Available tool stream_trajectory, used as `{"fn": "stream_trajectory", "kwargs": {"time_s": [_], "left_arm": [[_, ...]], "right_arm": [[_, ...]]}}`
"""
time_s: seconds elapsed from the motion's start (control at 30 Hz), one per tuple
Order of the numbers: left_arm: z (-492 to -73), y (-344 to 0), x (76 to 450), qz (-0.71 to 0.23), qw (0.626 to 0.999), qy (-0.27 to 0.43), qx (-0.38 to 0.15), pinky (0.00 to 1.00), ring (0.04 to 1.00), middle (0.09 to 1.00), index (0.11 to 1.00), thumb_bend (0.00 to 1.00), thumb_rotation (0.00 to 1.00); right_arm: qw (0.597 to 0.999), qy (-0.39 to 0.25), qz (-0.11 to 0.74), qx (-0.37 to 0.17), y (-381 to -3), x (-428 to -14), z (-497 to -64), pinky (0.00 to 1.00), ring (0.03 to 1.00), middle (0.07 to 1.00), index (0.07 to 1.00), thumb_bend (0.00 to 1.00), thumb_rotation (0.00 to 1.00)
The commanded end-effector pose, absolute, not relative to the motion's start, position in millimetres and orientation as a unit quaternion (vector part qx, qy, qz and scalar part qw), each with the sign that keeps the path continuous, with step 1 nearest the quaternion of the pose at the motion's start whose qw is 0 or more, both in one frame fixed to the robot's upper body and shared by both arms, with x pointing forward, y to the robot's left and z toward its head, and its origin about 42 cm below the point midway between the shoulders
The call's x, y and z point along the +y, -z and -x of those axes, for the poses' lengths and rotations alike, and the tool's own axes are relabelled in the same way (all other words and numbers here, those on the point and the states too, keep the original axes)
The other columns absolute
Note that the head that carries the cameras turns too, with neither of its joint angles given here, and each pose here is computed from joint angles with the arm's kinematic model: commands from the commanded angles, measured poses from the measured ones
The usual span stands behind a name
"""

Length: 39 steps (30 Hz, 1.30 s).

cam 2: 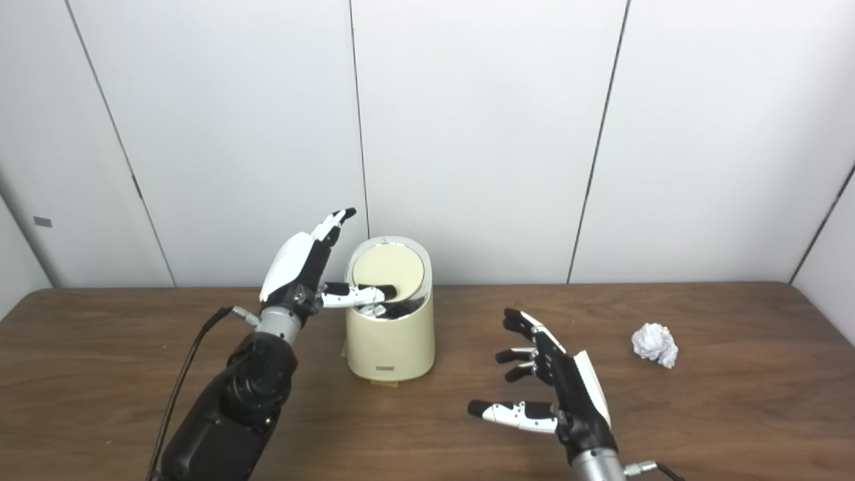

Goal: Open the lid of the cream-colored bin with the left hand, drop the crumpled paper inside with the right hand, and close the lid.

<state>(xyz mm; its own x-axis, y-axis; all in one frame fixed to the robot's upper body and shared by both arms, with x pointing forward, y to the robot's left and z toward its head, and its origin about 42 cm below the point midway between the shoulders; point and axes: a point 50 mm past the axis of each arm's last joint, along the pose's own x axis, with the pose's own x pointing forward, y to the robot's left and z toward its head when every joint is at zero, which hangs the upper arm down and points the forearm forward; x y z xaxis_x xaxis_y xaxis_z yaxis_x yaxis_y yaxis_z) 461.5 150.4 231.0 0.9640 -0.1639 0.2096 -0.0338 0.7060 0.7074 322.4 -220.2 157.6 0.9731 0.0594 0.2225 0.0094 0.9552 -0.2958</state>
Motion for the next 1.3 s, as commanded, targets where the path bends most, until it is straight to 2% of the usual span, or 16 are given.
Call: {"fn": "stream_trajectory", "kwargs": {"time_s": [0.0, 0.37, 0.57, 0.8, 1.03, 1.2, 1.23, 1.27], "left_arm": [[-470, -262, 145, -0.387, 0.903, 0.019, -0.187, 0.99, 1.000, 1.000, 1.000, 0.85, 0.24], [-471, -259, 139, -0.429, 0.880, 0.015, -0.204, 0.97, 1.000, 1.000, 1.000, 0.79, 0.09], [-469, -262, 137, -0.457, 0.864, 0.027, -0.208, 0.97, 1.000, 1.000, 1.000, 0.81, 0.01], [-464, -261, 138, -0.530, 0.824, 0.067, -0.189, 0.96, 1.000, 1.000, 1.000, 0.84, 0.00], [-461, -252, 142, -0.565, 0.800, 0.091, -0.180, 0.96, 1.000, 1.000, 1.000, 0.84, 0.00], [-459, -252, 143, -0.507, 0.834, 0.085, -0.201, 0.92, 1.000, 1.000, 1.000, 0.83, 0.00], [-458, -254, 144, -0.490, 0.842, 0.079, -0.212, 0.91, 1.000, 1.000, 1.000, 0.82, 0.01], [-457, -257, 144, -0.467, 0.853, 0.073, -0.222, 0.87, 0.985, 1.000, 1.000, 0.78, 0.08]], "right_arm": [[0.976, -0.008, 0.148, -0.161, -180, -218, -328, 0.51, 0.649, 0.838, 0.837, 0.77, 0.04], [0.976, -0.010, 0.143, -0.162, -180, -218, -328, 0.51, 0.644, 0.839, 0.837, 0.77, 0.06], [0.976, -0.010, 0.144, -0.162, -180, -218, -327, 0.51, 0.647, 0.839, 0.840, 0.77, 0.06], [0.977, -0.008, 0.142, -0.162, -181, -218, -328, 0.52, 0.649, 0.839, 0.839, 0.78, 0.06], [0.977, -0.006, 0.139, -0.164, -181, -217, -328, 0.52, 0.647, 0.837, 0.837, 0.78, 0.05], [0.976, -0.007, 0.139, -0.164, -181, -218, -329, 0.51, 0.645, 0.840, 0.840, 0.78, 0.06], [0.977, -0.007, 0.139, -0.164, -181, -218, -329, 0.51, 0.645, 0.840, 0.840, 0.78, 0.06], [0.977, -0.008, 0.138, -0.164, -180, -218, -329, 0.51, 0.644, 0.839, 0.839, 0.78, 0.05]]}}
